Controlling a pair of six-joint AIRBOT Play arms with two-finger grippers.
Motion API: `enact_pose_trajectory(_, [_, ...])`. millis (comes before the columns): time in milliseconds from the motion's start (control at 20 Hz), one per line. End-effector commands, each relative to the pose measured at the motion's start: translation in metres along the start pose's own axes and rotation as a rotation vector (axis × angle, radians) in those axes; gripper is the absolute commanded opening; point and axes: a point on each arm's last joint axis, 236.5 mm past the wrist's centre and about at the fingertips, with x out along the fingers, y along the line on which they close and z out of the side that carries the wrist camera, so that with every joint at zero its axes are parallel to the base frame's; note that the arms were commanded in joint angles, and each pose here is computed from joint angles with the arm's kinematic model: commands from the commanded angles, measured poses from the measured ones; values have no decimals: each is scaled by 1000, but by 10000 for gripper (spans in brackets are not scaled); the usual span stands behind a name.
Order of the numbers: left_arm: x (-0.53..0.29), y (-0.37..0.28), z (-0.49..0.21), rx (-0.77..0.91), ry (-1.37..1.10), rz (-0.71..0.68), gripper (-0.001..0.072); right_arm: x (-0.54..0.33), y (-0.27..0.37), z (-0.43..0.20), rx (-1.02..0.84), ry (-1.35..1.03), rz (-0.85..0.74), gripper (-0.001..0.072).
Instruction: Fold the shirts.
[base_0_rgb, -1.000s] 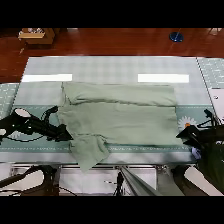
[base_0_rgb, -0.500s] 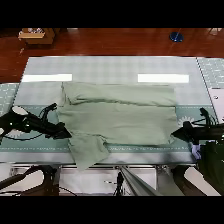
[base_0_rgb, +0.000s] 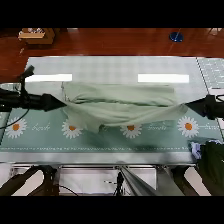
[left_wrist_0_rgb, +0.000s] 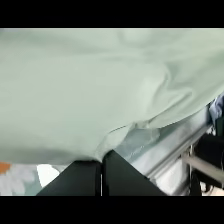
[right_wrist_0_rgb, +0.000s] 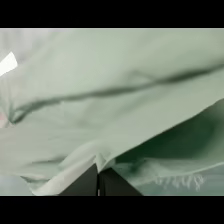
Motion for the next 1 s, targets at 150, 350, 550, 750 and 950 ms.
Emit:
enact_pose_trajectory(150, [-20, -1, 91, 41, -244, 65, 40, -21, 9, 78, -13, -294, -13, 17])
enact_pose_trajectory(350, [26, 32, 98, -32, -128, 42, 40, 12, -2, 90, -1, -276, -19, 17])
enact_pose_trajectory(550, [47, 60, 115, -74, -92, 40, 40, 58, -19, 120, -12, -310, -92, 17])
enact_pose_trajectory(750, [62, 78, 128, -96, -70, 36, 40, 96, -24, 143, -20, -259, -92, 17])
enact_pose_trajectory(950, [85, 103, 115, -157, -9, 28, 40, 141, -50, 130, -11, -171, -140, 18])
